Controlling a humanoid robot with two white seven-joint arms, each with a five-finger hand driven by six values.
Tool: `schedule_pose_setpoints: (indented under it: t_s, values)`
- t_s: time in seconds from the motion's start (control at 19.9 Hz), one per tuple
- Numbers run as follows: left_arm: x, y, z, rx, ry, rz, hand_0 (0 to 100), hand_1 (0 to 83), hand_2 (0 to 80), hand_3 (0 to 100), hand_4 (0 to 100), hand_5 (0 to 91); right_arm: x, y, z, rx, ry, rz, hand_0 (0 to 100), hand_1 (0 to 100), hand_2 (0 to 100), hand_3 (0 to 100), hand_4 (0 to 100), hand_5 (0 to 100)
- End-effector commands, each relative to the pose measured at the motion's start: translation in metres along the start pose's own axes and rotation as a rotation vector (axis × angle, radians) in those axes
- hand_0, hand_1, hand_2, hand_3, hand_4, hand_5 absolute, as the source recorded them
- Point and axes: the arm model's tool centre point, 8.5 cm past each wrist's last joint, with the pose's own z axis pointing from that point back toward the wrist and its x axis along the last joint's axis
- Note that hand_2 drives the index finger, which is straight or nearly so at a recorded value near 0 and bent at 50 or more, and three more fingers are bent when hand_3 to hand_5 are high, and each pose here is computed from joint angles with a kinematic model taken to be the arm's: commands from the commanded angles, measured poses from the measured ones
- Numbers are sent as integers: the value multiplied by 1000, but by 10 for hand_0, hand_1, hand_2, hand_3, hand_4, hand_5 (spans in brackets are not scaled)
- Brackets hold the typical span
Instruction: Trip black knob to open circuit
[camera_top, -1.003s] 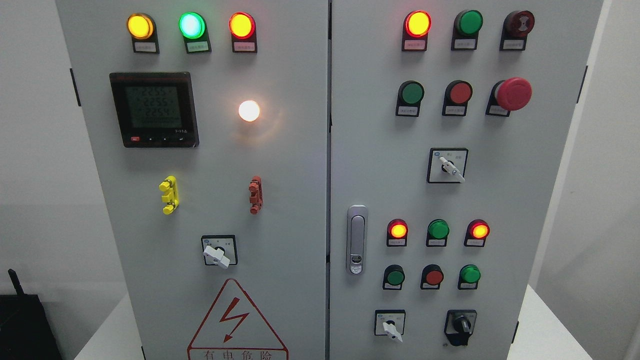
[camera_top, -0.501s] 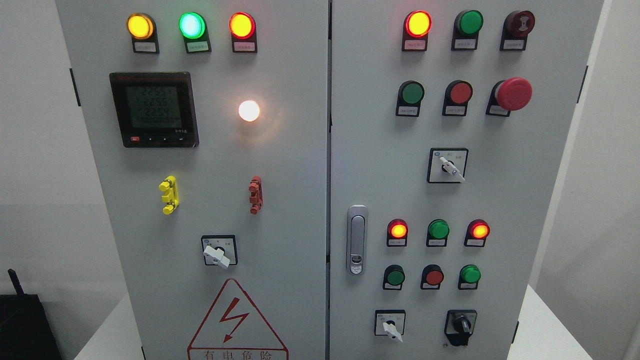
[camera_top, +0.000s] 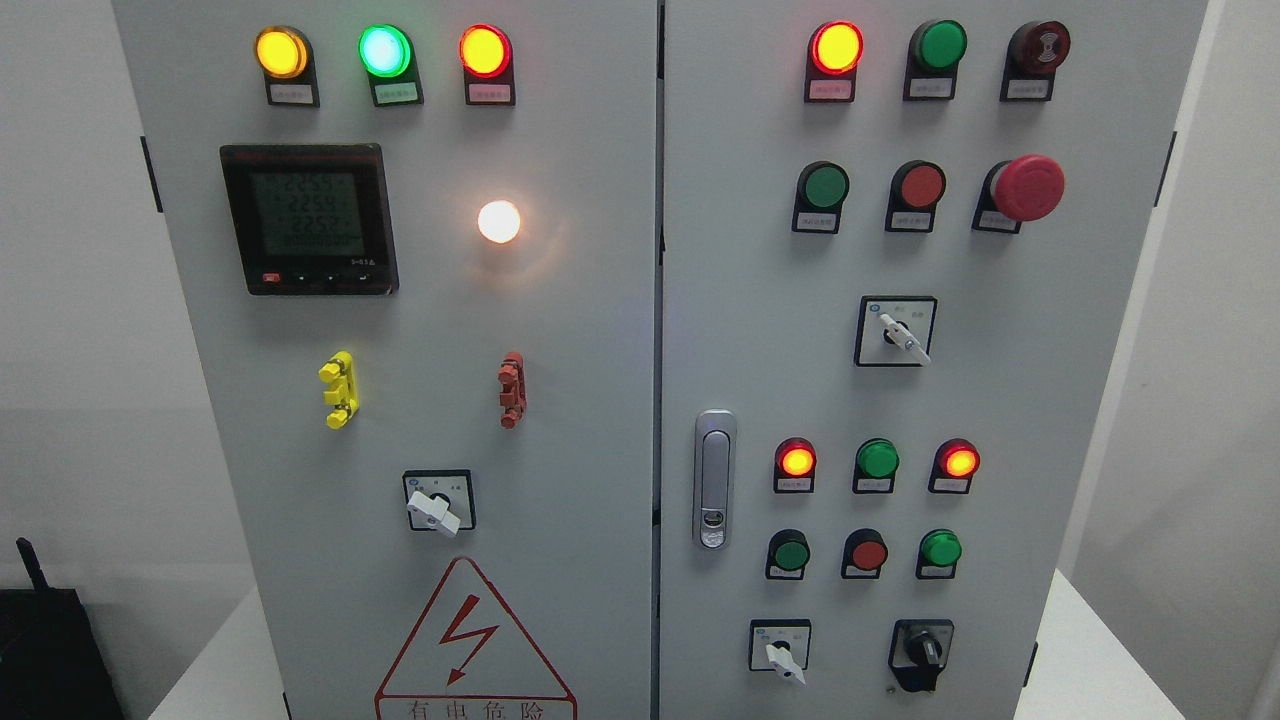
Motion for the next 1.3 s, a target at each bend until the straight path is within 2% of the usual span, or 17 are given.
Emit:
schedule_pose_setpoints:
  t_s: [0.0, 0.1, 0.2, 0.25, 0.35, 0.55, 0.65, 0.85, 0.95, 1.0, 1.1, 1.25]
  values:
    - [2, -1, 0, -1, -4, 4, 120, 389, 0, 0, 0, 0, 11, -3, 0, -12, -53, -12, 278, 496, 0, 30, 0, 0]
    - [2, -1, 0, -1, -4, 4, 120, 389, 0, 0, 0, 0, 16, -4, 0, -14, -92, -11, 253, 532, 0, 85, 12, 0]
    - [3, -1, 0, -1, -6, 3, 120, 389, 0, 0, 0, 0, 24, -5, 0, -25, -148, -4, 263, 583, 0, 195, 123, 0]
    - [2, -1, 0, -1, -4, 4, 120, 389, 0, 0, 0, 0, 28, -7, 0, -38, -173, 1, 272, 586, 0, 220, 145, 0]
    - [2, -1, 0, -1, -4, 4, 120, 389, 0, 0, 0, 0, 38, -7, 1, -55, -218, 8, 288, 590, 0, 343, 251, 89]
    - [2, -1, 0, -1, -4, 4, 120, 389, 0, 0, 0, 0, 57, -8, 4, -60, -321, 24, 299, 593, 0, 475, 373, 188]
    - [2, -1, 0, -1, -4, 4, 120, 389, 0, 0, 0, 0, 67, -7, 5, -57, -356, 31, 309, 599, 0, 591, 454, 250]
    - [2, -1, 0, -1, -4, 4, 120, 389, 0, 0, 0, 0, 81, -11, 8, -89, -422, 27, 326, 607, 0, 671, 516, 306]
    - [3, -1, 0, -1, -6, 3, 120, 389, 0, 0, 0, 0, 89, -10, 9, -84, -469, 30, 330, 627, 0, 721, 575, 379]
    - [2, -1, 0, -1, -3, 4, 120, 389, 0, 0, 0, 0, 94, -10, 10, -85, -493, 32, 333, 634, 0, 725, 582, 389]
    - [2, -1, 0, -1, -4, 4, 120, 389, 0, 0, 0, 0, 105, -9, 13, -86, -541, 33, 342, 669, 0, 755, 625, 474]
    - [3, -1, 0, -1, -6, 3, 120, 389, 0, 0, 0, 0, 123, -10, 17, -87, -619, 32, 315, 690, 0, 779, 667, 526]
